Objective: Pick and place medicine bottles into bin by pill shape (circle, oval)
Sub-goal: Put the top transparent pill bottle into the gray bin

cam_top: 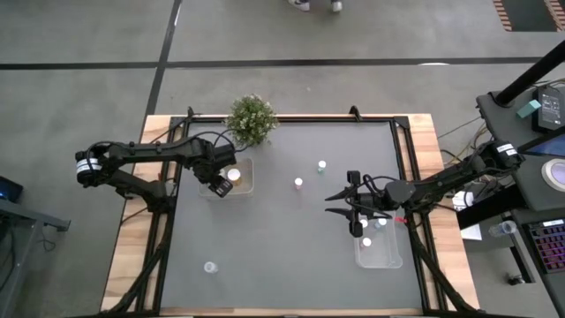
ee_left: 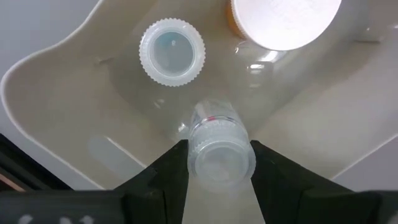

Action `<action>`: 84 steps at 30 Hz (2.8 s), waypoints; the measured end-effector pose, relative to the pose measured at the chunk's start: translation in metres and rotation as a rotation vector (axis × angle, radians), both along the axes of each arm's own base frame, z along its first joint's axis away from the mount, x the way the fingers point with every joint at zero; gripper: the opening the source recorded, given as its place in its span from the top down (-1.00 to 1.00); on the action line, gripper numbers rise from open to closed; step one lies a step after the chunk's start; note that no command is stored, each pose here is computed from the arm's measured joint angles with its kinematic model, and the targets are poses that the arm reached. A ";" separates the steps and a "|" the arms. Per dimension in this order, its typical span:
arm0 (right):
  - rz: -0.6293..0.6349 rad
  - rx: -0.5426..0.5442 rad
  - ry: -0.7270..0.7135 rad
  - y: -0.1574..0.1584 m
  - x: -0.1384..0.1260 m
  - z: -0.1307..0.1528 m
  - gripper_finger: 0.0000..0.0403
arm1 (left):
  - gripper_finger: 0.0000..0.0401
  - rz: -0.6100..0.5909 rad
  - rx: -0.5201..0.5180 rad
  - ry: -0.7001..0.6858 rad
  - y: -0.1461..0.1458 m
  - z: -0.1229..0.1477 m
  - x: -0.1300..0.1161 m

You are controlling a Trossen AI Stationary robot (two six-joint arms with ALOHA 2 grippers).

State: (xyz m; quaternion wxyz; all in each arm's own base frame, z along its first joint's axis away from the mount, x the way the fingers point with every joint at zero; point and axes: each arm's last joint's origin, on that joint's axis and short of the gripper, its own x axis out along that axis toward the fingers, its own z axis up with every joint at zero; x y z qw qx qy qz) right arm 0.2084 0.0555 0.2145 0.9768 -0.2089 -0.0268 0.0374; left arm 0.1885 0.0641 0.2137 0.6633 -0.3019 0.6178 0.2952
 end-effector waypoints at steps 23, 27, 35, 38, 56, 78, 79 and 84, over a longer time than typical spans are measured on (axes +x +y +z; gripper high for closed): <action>0.000 0.000 0.000 0.000 0.000 0.000 0.44 | -0.27 0.001 0.004 -0.010 0.001 0.010 0.002; 0.000 0.000 0.000 0.000 0.000 0.000 0.44 | -0.27 0.000 0.011 -0.028 0.001 0.015 0.004; 0.000 0.001 0.000 0.000 0.000 0.000 0.44 | -0.27 -0.005 0.018 -0.043 0.002 0.020 0.006; 0.000 0.004 0.000 0.000 0.000 0.000 0.44 | -0.26 -0.059 0.023 -0.042 0.002 0.020 0.006; -0.251 -0.017 -0.087 -0.010 0.012 0.031 0.44 | -0.26 -1.056 0.167 0.061 0.002 0.020 0.006; -0.408 -0.137 0.023 -0.043 0.031 0.062 0.44 | -0.26 -1.160 0.120 0.007 -0.006 0.002 0.016; -0.408 -0.138 0.027 -0.043 0.031 0.061 0.44 | -0.26 -1.172 0.126 0.003 -0.006 0.001 0.017; -0.447 -0.137 0.039 -0.044 0.031 0.060 0.44 | -0.26 -1.205 0.119 0.006 -0.006 -0.005 0.019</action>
